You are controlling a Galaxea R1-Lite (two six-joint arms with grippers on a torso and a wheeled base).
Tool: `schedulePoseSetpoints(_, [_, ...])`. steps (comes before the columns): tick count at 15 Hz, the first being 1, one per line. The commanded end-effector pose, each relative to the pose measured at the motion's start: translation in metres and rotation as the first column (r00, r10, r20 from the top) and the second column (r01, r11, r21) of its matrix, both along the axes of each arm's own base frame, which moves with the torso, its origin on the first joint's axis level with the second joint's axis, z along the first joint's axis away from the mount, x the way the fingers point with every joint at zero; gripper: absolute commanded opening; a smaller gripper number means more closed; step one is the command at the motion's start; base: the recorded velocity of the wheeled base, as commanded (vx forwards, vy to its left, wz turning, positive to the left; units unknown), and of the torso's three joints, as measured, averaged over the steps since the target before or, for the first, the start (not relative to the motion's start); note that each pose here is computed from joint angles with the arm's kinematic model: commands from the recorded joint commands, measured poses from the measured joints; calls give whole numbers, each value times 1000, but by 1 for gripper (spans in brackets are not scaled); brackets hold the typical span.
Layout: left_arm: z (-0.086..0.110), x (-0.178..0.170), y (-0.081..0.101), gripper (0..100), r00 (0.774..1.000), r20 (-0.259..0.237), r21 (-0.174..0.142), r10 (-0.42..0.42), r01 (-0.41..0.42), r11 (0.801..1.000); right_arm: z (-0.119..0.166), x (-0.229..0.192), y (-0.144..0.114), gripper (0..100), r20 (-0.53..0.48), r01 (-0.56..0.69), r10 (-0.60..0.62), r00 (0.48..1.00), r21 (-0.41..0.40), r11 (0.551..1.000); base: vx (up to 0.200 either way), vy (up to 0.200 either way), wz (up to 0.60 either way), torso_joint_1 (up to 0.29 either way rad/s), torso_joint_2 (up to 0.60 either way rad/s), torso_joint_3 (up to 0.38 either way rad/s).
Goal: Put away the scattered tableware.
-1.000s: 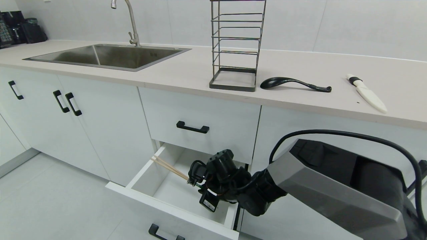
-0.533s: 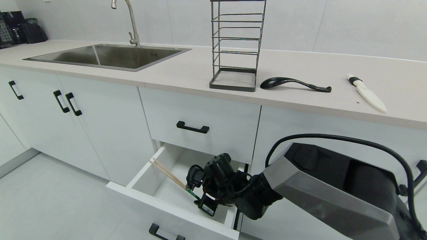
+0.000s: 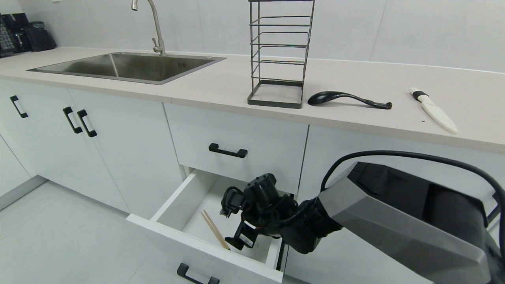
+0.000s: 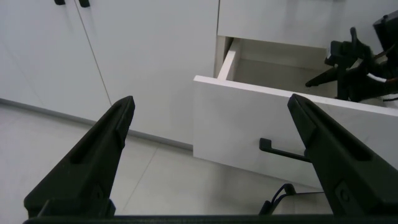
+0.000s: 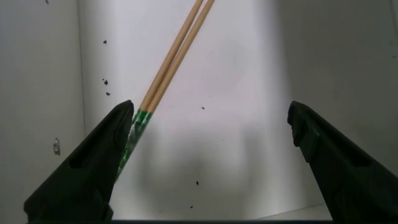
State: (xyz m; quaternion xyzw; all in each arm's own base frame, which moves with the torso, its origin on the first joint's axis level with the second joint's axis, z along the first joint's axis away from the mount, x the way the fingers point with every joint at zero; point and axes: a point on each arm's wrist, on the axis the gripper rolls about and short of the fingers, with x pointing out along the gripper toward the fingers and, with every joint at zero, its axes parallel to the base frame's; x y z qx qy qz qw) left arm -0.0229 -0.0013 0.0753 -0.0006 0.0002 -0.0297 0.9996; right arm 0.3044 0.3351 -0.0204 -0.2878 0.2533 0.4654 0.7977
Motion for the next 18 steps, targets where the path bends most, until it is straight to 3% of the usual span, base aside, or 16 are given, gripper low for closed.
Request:
schedulePoseSetpoints(1, [0, 0, 0, 100, 1000, -1, 0, 1, -1, 1000, 25, -4, -2, 100, 34, -9, 8, 999, 32, 999, 0, 0, 0, 0, 0, 0])
schedulePoseSetpoints(18, [0, 0, 0, 100, 1000, -1, 0, 0, 0, 1000, 89, -58, -50, 100, 88, -26, 19, 996, 82, 996, 0, 0, 0, 0, 0, 0])
